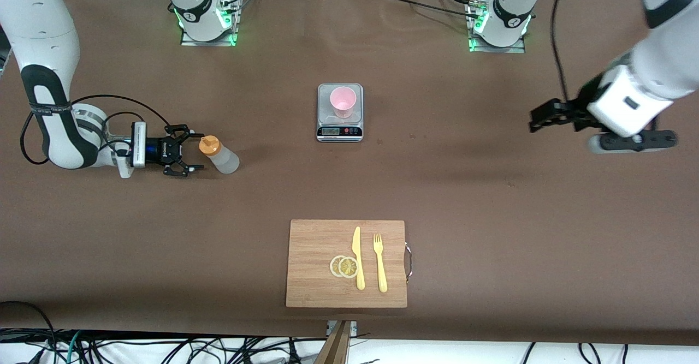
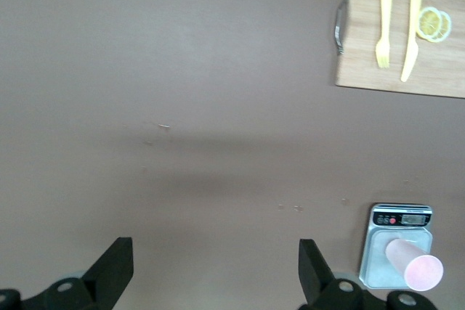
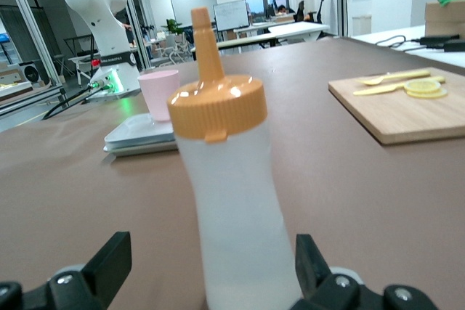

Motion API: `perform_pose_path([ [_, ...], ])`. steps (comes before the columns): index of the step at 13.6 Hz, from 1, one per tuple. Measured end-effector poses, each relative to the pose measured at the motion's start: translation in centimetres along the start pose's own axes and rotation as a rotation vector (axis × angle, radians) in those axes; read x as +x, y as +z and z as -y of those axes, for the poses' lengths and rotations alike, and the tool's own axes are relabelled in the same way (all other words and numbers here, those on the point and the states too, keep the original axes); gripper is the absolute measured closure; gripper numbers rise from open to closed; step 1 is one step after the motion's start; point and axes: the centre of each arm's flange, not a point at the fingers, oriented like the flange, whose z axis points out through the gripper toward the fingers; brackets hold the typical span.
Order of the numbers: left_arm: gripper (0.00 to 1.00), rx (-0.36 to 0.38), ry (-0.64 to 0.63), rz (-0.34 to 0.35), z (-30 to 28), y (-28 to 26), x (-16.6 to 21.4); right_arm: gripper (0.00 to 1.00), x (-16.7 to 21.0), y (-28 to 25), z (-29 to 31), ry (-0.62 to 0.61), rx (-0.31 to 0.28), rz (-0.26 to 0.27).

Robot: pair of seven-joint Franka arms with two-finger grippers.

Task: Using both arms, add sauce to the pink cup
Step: 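Grasp the white sauce bottle with the right gripper and lift it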

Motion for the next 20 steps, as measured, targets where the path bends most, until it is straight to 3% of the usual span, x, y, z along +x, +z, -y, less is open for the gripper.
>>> perform_pose_path([
  [5,0.00,0.020,0.024,0.049,3.5,-1.6,-1.4,0.00,0.7,4.7,-0.8,-0.011,0.038,-0.041],
  [9,0.00,0.021,0.056,0.062,3.6,-1.7,-1.9,0.05,0.3,5.6,-0.9,0.008,0.044,-0.041],
  [12,0.00,0.021,0.067,0.070,3.6,-1.3,-1.8,0.40,0.8,5.2,-1.6,0.037,0.049,-0.018],
  [13,0.00,0.021,0.071,0.070,3.6,-1.3,-1.9,0.47,0.9,5.1,-1.7,0.051,0.056,-0.010],
  [15,0.00,0.021,0.074,0.070,3.5,-1.3,-1.9,0.52,1.1,5.0,-1.9,0.072,0.069,0.002],
  [17,0.00,0.021,0.074,0.070,3.5,-1.3,-1.9,0.62,1.7,4.9,-2.4,0.086,0.104,0.041],
  [20,0.00,0.030,0.074,0.069,3.6,-1.3,-1.9,0.62,4.8,5.3,-4.5,0.133,0.187,0.168],
])
